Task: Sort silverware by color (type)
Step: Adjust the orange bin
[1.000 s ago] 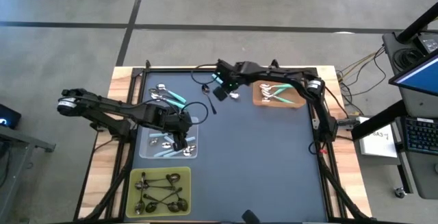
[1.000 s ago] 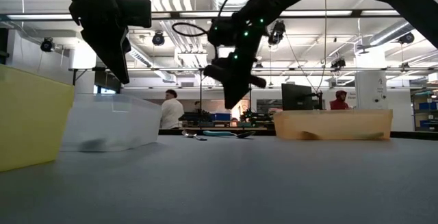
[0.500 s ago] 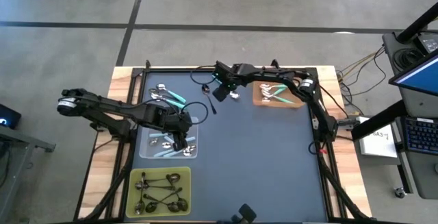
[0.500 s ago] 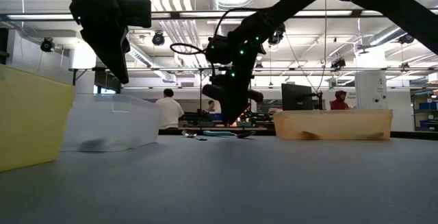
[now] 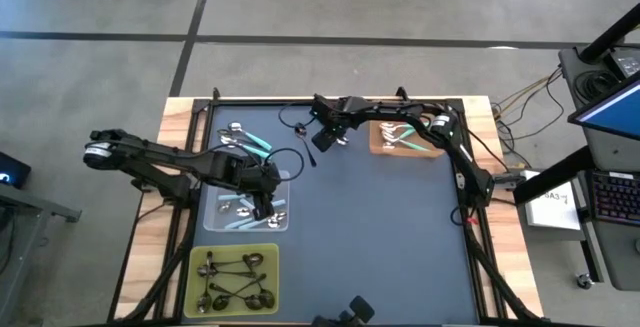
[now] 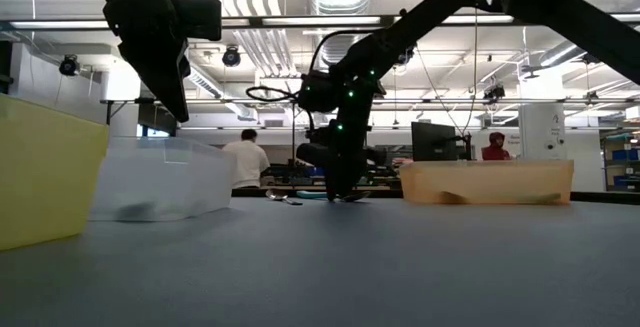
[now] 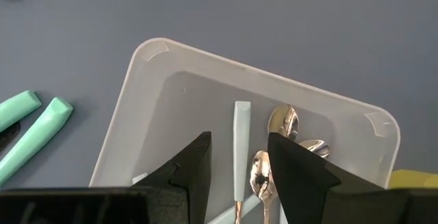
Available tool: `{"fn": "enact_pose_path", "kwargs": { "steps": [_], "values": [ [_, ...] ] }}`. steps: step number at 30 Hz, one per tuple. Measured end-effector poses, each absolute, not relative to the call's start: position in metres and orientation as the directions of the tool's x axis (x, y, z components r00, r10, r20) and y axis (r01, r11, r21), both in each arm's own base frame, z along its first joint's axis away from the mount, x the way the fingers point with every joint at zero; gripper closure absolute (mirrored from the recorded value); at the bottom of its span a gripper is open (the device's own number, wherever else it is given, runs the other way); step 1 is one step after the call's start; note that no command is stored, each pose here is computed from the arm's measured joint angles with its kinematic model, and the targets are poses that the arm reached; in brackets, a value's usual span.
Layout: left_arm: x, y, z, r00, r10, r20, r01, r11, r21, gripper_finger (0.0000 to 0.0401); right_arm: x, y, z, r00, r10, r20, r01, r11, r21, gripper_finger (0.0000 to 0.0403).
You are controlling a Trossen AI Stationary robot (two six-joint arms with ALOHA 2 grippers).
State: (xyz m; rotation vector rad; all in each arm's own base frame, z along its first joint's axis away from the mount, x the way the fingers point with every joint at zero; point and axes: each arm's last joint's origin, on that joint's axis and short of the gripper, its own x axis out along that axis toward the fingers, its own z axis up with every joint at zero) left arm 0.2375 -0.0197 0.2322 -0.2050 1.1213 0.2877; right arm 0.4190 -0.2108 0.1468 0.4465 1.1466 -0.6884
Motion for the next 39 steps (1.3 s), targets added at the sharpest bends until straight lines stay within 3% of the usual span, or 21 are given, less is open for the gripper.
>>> {"fn": "enact_pose_path", "kwargs": {
  "steps": [6,14,23,33,36,39],
  "values": [
    [0.237,-0.020,0.232,0.403,0.124,-0.907,-0.328,0.944,-0.017,0.0274,0.420,-0.211,0.137,0.230,-0.253,-0.939,0.697,0.717,-0.023,0.0309],
    [0.237,-0.020,0.232,0.401,0.123,-0.908,-0.328,0.945,-0.017,0.0274,0.420,-0.211,0.137,0.230,-0.244,-0.942,0.694,0.719,-0.016,0.0384],
    [0.235,-0.019,0.232,0.387,0.125,-0.914,-0.327,0.945,-0.009,0.0274,0.412,-0.208,0.160,0.230,-0.268,-0.936,0.718,0.696,-0.023,0.0387],
    [0.234,-0.019,0.232,0.376,0.126,-0.918,-0.305,0.952,0.005,0.0274,0.394,-0.202,0.223,0.258,-0.363,-0.896,0.737,0.673,-0.061,0.0389],
    [0.234,-0.019,0.232,0.376,0.126,-0.918,-0.301,0.954,0.007,0.0274,0.380,-0.196,0.243,0.200,-0.392,-0.898,0.734,0.667,-0.128,0.0389],
    [0.233,-0.020,0.232,0.375,0.120,-0.919,-0.296,0.955,0.004,0.0274,0.361,-0.189,0.252,0.065,-0.411,-0.909,0.724,0.646,-0.241,0.0389]
  ]
}}
